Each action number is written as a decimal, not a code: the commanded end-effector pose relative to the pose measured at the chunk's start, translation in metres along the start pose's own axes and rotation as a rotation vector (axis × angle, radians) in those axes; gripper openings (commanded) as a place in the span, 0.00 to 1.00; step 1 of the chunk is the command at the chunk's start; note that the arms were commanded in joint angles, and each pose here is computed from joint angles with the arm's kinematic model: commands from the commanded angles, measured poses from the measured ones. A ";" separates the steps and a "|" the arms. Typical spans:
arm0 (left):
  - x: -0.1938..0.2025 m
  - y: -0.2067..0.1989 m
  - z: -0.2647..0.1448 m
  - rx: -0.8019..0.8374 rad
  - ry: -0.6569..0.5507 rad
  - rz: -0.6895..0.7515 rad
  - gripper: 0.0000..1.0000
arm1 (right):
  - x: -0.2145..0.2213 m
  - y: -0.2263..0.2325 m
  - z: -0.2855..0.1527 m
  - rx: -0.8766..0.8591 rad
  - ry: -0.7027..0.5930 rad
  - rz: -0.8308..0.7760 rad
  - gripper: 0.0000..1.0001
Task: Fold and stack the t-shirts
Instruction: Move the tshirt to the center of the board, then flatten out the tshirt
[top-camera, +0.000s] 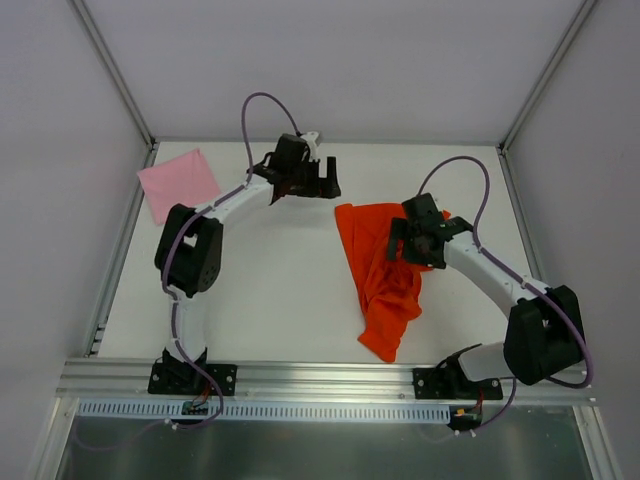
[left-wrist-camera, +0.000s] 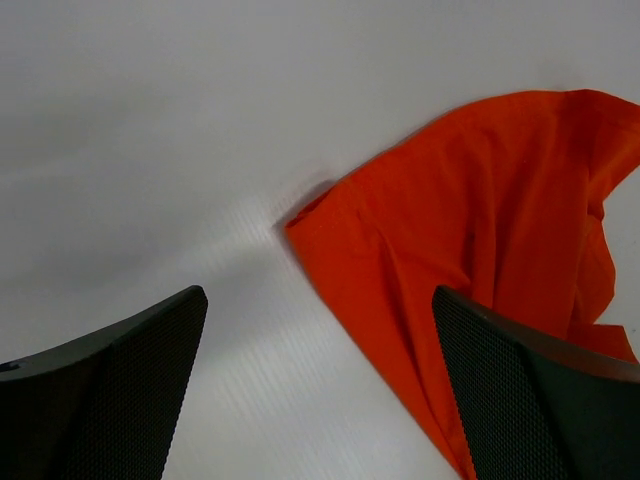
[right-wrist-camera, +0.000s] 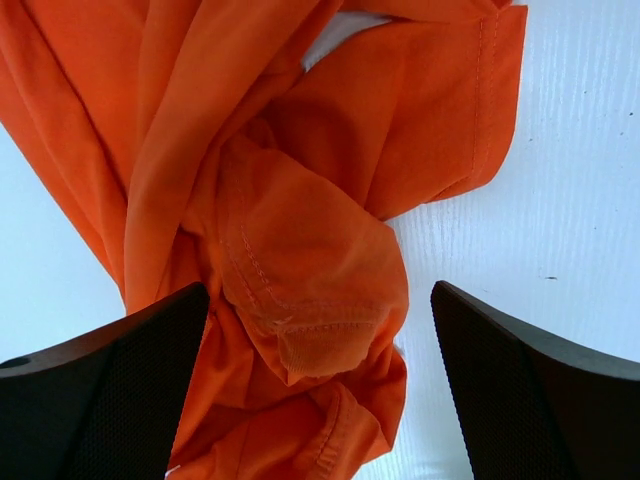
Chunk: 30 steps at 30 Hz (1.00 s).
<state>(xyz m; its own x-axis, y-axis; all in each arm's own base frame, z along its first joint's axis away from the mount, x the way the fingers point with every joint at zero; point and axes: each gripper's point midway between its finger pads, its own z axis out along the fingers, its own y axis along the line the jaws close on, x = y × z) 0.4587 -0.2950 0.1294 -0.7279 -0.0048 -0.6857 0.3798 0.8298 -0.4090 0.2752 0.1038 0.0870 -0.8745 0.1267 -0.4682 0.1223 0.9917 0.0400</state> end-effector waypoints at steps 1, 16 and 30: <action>-0.009 -0.011 0.019 -0.080 -0.003 -0.018 0.95 | -0.012 0.002 0.005 0.012 -0.050 0.063 0.96; 0.013 -0.041 0.065 -0.352 -0.008 0.123 0.76 | -0.002 -0.020 0.012 0.112 -0.044 0.073 0.97; 0.035 -0.020 0.097 -0.518 0.001 0.165 0.66 | -0.004 -0.023 0.009 0.112 -0.056 0.046 0.97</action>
<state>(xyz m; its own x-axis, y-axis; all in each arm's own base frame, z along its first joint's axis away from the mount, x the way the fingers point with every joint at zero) 0.4714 -0.3731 0.0423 -0.7135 0.1615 -0.6818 0.2184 0.9759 0.0025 0.2767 0.0881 0.0732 -0.8569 0.1666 -0.4879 0.2006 0.9795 -0.0179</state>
